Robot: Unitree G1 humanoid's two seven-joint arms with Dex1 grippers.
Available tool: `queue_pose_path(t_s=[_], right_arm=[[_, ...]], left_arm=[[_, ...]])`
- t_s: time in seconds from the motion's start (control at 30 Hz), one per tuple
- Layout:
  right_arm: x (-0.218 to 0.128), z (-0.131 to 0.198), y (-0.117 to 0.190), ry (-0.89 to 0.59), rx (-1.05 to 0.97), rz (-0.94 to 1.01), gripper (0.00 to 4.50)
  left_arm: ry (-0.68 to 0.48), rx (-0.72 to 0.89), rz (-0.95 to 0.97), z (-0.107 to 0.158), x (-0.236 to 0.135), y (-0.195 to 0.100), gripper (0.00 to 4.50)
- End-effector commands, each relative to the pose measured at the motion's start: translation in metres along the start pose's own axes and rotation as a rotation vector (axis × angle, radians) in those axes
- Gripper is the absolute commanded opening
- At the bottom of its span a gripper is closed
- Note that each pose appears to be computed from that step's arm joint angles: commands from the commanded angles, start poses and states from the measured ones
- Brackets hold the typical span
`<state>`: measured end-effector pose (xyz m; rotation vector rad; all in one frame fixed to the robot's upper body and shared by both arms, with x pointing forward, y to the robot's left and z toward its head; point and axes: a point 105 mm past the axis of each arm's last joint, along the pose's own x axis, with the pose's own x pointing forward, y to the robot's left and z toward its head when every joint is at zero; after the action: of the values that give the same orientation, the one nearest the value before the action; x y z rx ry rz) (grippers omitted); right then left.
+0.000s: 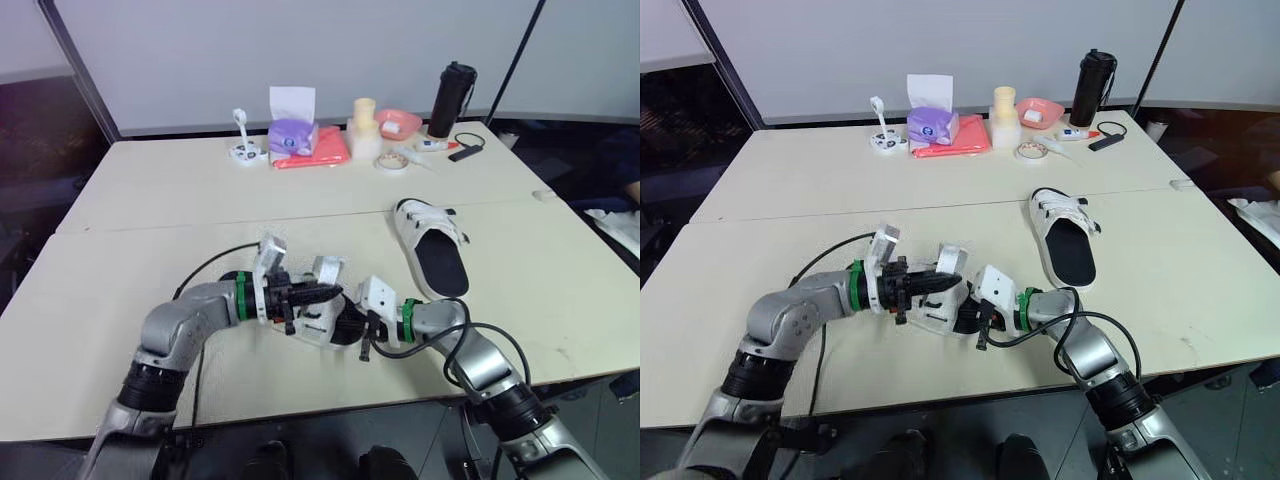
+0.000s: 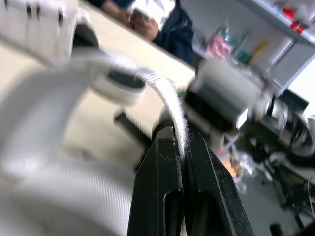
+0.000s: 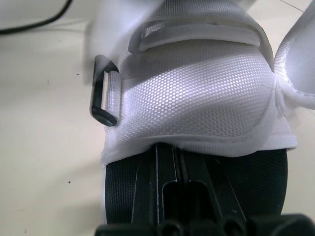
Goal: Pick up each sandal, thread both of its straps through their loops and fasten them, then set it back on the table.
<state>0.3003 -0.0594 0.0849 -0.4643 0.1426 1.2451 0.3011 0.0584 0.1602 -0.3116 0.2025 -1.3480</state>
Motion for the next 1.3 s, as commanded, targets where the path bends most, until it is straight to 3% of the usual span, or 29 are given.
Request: queue_pose_path(t_s=[0.03,0.47,0.63,1.3], right_arm=[[0.002,-0.022,0.014,0.079,0.028,0.054,0.0],[-0.001,-0.026,0.013,0.109,0.009,0.045,0.0],[-0.002,-0.027,0.014,0.11,0.009,0.044,0.0],[-0.005,-0.028,0.016,0.133,0.002,0.053,0.0]], left_arm=[[-0.06,-0.057,-0.056,0.015,0.001,0.0,0.08],[-0.047,-0.366,-0.195,-0.001,-0.001,-0.008,0.08],[-0.021,-0.331,-0.169,-0.015,-0.001,-0.006,0.08],[-0.001,-0.271,-0.144,-0.033,0.007,0.005,0.08]])
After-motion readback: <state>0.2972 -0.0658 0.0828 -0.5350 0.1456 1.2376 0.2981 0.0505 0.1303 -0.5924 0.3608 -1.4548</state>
